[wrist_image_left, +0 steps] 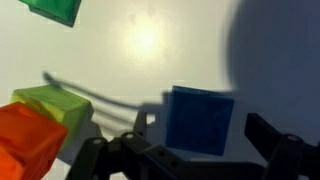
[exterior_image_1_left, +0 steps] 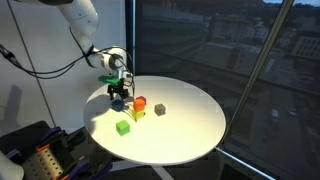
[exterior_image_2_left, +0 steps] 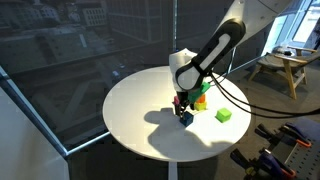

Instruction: Place the blue block on the table

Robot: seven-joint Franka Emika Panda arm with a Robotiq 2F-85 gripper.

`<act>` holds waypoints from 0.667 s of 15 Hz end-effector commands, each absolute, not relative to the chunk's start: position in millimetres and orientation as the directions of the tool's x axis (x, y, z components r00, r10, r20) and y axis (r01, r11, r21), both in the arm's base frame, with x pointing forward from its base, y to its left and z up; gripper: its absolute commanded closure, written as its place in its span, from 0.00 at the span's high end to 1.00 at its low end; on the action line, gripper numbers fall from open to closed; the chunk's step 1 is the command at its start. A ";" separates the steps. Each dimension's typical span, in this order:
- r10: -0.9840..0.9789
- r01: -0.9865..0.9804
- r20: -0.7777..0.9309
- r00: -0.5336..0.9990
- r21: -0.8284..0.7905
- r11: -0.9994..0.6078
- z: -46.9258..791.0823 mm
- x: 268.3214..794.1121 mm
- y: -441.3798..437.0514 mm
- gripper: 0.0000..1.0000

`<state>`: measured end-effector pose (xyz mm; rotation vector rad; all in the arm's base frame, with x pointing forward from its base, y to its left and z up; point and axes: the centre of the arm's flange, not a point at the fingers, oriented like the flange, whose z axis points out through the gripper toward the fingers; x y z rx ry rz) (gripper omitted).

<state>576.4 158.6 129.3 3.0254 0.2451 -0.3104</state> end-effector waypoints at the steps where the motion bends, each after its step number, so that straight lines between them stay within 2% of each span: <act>1: 0.130 0.147 -0.188 0.974 0.082 -0.986 157.6 573.3 157.4 1.00; 10: 0.061 0.071 -0.121 0.991 0.084 -0.994 203.8 577.2 148.7 1.00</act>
